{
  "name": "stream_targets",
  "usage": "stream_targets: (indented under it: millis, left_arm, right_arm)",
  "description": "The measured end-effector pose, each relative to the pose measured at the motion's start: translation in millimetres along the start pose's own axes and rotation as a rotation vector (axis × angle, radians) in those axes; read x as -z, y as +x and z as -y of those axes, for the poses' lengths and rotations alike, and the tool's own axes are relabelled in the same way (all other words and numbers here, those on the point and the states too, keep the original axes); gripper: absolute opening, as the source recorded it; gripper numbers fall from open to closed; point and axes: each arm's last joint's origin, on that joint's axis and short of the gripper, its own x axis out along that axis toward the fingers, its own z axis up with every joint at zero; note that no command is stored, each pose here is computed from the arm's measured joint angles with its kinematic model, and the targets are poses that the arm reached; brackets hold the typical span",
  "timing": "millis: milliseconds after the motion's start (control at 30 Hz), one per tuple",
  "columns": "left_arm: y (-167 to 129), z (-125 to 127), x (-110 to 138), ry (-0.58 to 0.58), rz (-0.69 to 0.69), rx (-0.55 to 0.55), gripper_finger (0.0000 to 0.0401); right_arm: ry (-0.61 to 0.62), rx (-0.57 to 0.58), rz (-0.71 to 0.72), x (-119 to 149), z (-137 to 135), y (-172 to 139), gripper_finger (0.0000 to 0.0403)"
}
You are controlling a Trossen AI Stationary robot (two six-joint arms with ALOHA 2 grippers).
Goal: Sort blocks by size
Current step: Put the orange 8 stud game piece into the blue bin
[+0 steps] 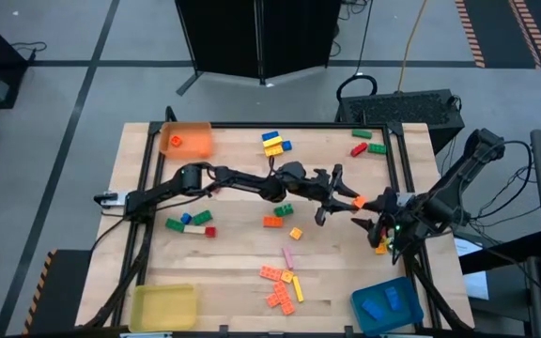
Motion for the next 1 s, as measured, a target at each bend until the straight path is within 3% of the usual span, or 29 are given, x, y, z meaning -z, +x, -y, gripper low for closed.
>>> stream_targets:
  millis: [267, 467, 667, 800, 1000]
  left_arm:
    - [0.7, 0.4, 1.7, -0.011, -0.012, -0.021, 0.0139]
    - [0.6, -0.4, 1.6, -0.010, -0.010, -0.042, 0.0139]
    - [0.6, -0.2, 1.9, -0.011, -0.012, -0.043, 0.0139]
    - [0.8, 0.1, 2.1, -0.012, -0.013, -0.042, 0.0139]
    - [0.7, -0.2, 2.1, -0.012, -0.013, -0.047, 0.0139]
  right_arm:
    - [-0.038, -0.006, 0.100, -8.4, 5.3, -5.8, 0.0333]
    - [-0.097, -0.008, 0.185, -14.1, 1.4, -7.6, 0.0343]
    - [-0.083, 0.003, 0.230, -16.3, 0.0, -8.0, 0.0340]
    - [-0.081, -0.036, 0.225, -18.3, -4.6, -8.6, 0.0312]
    - [-0.069, -0.050, 0.228, -19.3, -6.4, -8.9, 0.0207]
